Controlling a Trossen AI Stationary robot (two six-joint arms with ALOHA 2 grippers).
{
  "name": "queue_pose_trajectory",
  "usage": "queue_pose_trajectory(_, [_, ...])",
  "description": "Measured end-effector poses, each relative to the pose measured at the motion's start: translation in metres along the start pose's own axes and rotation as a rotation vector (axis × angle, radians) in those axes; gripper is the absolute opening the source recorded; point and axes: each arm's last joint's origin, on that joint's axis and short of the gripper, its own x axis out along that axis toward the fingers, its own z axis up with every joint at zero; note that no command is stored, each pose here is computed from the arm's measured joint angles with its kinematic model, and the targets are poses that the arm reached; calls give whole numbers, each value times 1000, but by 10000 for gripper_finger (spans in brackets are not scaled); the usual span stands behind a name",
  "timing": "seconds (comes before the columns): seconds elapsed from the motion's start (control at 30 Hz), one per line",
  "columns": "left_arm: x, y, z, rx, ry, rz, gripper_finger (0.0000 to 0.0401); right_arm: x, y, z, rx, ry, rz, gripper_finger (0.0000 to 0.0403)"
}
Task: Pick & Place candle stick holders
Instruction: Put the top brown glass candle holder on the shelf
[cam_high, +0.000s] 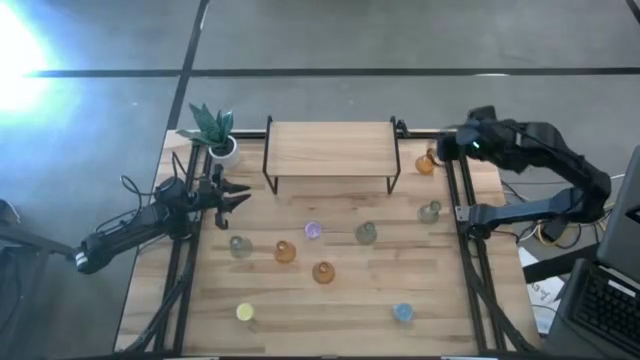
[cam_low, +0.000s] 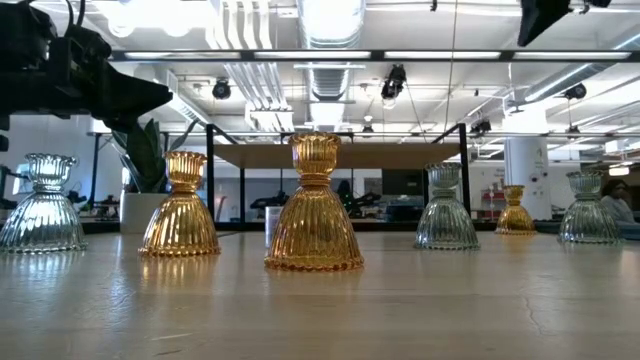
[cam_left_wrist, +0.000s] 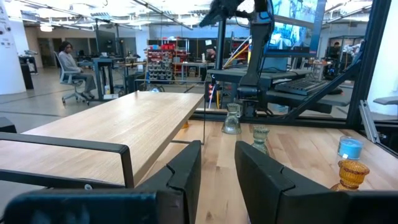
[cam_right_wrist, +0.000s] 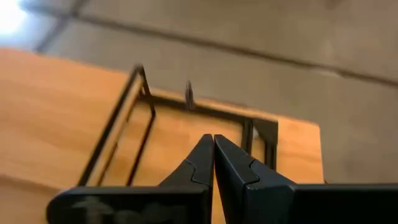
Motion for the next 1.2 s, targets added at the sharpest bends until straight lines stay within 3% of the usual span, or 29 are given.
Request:
queue_pose_trajectory(0.23, [0,0,0,0,0,0,104,41,2,23,-46,283,44,8])
queue_pose_trajectory(0.33, [0,0,0,0,0,0,104,60,1,26,-80,378,5,8])
queue_pose_trajectory(0.67, [0,0,0,0,0,0,104,111,9,29,-187,458,-52,14])
queue_pose_trajectory(0.8, [0,0,0,0,0,0,104,126,10,30,-228,494,-45,42])
queue_pose_trajectory(1.0, [0,0,0,0,0,0,104,147,-2,30,-130,547,-22,102])
queue_pose_trajectory(1.2, [0,0,0,0,0,0,104,160,3,29,-66,583,-25,147])
